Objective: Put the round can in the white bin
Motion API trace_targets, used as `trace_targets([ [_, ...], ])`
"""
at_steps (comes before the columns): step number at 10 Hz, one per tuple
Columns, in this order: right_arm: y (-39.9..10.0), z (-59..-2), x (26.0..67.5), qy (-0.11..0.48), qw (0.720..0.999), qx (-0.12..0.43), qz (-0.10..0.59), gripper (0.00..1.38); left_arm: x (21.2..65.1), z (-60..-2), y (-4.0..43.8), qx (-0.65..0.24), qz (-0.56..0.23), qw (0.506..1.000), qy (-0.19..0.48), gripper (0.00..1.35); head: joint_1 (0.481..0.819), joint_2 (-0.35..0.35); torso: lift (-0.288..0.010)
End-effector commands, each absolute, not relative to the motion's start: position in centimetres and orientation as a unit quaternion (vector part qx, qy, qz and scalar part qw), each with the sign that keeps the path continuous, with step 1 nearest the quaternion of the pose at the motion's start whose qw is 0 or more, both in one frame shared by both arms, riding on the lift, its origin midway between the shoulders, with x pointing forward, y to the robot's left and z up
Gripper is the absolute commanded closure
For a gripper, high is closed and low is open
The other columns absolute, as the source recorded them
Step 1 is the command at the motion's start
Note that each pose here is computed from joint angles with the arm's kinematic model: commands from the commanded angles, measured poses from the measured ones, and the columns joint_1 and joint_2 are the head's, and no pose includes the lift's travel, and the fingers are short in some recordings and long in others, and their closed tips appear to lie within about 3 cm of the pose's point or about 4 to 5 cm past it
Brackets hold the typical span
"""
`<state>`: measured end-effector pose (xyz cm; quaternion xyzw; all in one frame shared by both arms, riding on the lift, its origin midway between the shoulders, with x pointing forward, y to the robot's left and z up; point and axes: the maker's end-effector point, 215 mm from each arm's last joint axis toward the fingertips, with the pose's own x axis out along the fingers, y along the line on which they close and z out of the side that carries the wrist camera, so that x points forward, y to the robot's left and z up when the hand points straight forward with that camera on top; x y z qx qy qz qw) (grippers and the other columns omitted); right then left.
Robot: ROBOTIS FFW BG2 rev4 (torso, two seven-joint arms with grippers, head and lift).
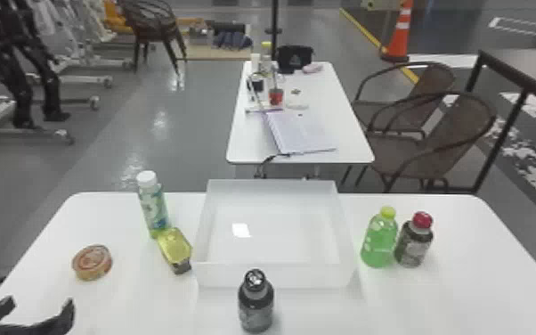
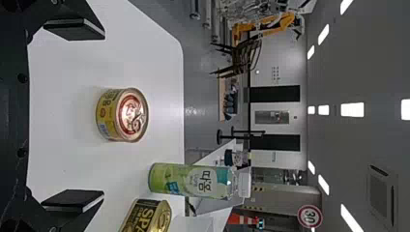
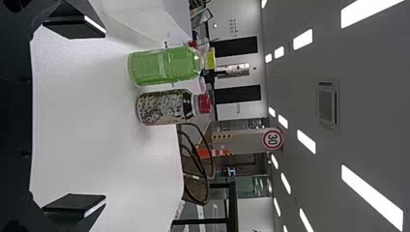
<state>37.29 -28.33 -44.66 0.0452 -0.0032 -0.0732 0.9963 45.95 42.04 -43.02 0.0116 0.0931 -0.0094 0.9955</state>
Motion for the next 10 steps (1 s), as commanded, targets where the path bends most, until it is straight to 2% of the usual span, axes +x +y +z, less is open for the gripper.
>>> trace_targets([
  [1,-28.2,-44.7,37.3,-0.003,0.996,0.048,-0.074,0.09,47.4,-43.4,42.3,0.003,-0.021,0.994,0.104,0.14,0.549,0.0,-0.1],
  [5,-27.9,-44.8,37.6,-0.004,0.996,0.05,-0.071,0.09,50.6,-44.2,44.0,0.007,-0.041,0.991,0.127,0.14,0.549,0.0,-0.1],
  [10,-27.7,-44.8,37.9,-0.004,0.996,0.052,-0.071,0.09,55.0,-45.4,42.7,0.017,-0.094,0.982,0.165,0.13,0.549,0.0,-0.1],
])
